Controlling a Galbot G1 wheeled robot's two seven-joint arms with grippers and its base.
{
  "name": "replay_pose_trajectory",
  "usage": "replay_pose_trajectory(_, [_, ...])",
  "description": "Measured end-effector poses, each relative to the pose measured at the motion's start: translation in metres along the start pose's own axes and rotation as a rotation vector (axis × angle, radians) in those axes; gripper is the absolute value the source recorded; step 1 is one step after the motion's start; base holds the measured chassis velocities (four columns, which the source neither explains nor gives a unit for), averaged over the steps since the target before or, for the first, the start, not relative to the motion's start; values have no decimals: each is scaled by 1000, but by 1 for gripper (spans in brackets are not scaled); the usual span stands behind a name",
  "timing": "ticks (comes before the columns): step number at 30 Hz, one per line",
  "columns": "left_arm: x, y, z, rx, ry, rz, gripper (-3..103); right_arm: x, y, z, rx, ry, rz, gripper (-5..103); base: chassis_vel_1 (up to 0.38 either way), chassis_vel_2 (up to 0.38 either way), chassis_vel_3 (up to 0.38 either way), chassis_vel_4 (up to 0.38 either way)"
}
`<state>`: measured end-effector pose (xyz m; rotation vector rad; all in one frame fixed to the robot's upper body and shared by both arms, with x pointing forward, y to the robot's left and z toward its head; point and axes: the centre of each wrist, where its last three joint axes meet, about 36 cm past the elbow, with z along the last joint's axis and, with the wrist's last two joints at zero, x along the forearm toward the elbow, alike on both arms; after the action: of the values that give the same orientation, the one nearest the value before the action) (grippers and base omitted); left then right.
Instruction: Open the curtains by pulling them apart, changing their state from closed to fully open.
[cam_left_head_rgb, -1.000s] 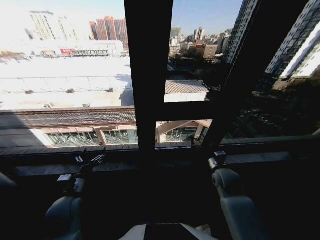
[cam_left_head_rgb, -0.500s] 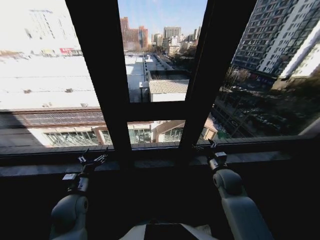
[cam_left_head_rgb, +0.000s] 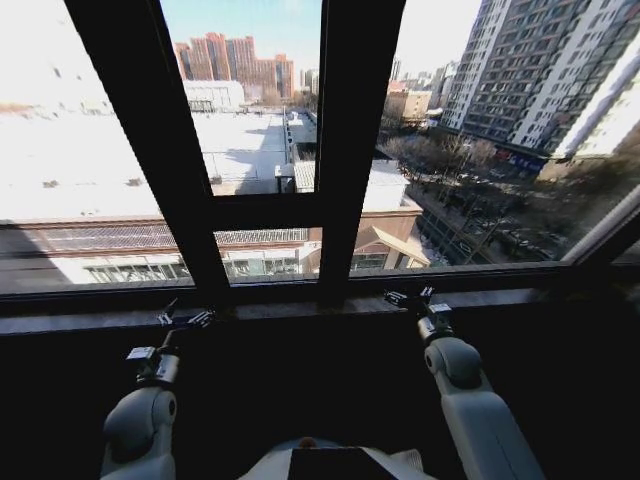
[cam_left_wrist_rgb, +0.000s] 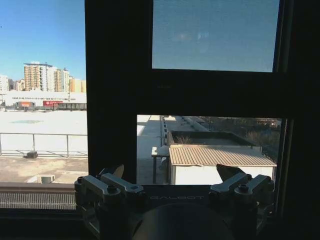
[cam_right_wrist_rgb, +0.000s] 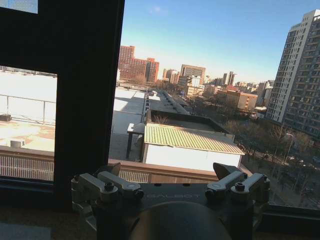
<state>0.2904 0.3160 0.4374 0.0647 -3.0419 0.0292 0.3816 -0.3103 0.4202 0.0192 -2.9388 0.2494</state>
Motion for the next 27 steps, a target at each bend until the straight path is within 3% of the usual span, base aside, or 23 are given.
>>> replay_pose_trajectory(27, [4, 6, 14, -5, -4, 16, 100, 3, 5, -3, -12, -10, 0, 100, 138, -355, -138, 356])
